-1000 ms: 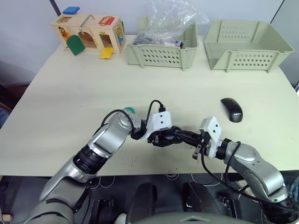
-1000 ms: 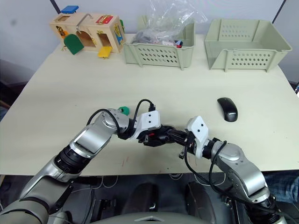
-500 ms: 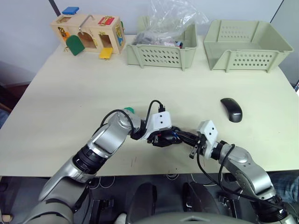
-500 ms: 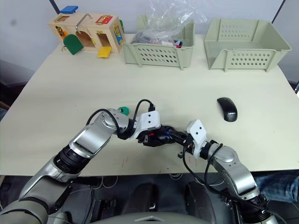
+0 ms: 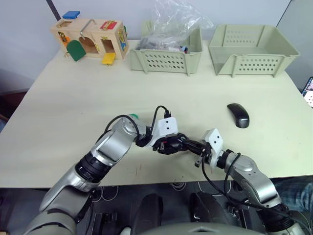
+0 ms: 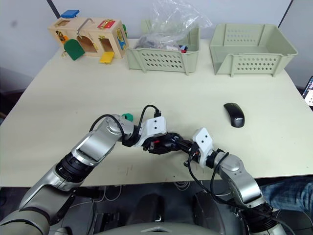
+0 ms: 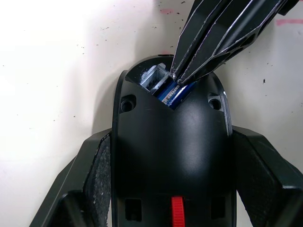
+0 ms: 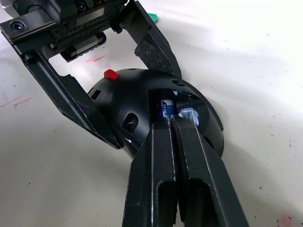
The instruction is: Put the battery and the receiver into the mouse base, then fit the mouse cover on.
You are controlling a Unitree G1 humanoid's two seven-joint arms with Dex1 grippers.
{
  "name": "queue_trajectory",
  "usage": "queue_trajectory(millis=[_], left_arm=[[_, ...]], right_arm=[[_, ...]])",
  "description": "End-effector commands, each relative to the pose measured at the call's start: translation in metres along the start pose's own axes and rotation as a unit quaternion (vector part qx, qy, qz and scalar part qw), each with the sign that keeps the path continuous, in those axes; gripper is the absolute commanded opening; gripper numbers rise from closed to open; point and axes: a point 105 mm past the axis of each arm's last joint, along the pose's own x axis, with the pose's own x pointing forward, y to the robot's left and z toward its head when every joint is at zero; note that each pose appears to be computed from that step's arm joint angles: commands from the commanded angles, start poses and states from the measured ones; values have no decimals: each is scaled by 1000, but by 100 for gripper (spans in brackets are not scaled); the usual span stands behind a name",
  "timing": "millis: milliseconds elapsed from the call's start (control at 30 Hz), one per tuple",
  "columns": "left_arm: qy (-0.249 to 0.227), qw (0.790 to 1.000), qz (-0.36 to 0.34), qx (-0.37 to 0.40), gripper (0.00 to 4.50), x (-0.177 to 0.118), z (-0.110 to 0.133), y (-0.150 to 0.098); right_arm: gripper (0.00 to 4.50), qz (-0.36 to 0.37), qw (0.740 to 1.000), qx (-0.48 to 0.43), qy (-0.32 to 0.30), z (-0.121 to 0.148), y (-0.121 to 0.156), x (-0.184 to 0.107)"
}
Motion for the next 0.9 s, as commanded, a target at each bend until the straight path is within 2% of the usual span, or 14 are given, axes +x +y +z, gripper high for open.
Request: queue_trajectory(millis=[33, 100, 133, 200, 300, 333, 367, 467, 567, 700, 733, 767, 833, 900], left_arm=[[-3, 1000, -21, 9, 293, 3, 3, -9], [-3, 1000, -20, 9, 293, 4, 3, -9], [-3, 1000, -20, 9, 293, 4, 3, -10], [-3, 1000, -21, 8, 293, 3, 3, -10], [-2, 1000, -21, 7, 293, 3, 3, -10], [-2, 1000, -21, 8, 293, 3, 3, -10], [-1, 1000, -21, 8, 293, 3, 3, -9], [-1, 1000, -20, 7, 293, 4, 3, -8], [-1, 1000, -21, 8, 293, 4, 3, -8], [-2, 1000, -19, 8, 293, 4, 3, -6], [-2, 1000, -20, 8, 293, 5, 3, -6], [-2, 1000, -20, 9, 293, 5, 3, -6], [-2, 1000, -19, 10, 293, 5, 3, -6], [-3, 1000, -19, 10, 293, 4, 3, -5]], right_arm=[[5, -4, 990, 54, 128, -64, 4, -7], [5, -3, 991, 53, 124, -63, 4, -7], [5, -3, 994, 44, 98, -52, 3, -5], [5, -11, 999, 25, 17, -11, -4, -7], [5, -16, 1000, -19, -13, 18, -9, -20], [5, -19, 1000, -7, -24, 26, -11, -27], [5, 11, 998, 0, -57, 40, -6, -34], [5, 46, 999, -3, -26, 47, -8, -59], [85, 59, 997, -38, -23, 55, -8, -75], [274, 74, 994, -69, 40, 54, -12, -117], [322, 72, 994, -75, 45, 55, -14, -124], [345, 69, 993, -80, 47, 57, -16, -130], [447, 63, 993, -83, 51, 58, -19, -142], [447, 61, 993, -85, 54, 59, -20, -149]])
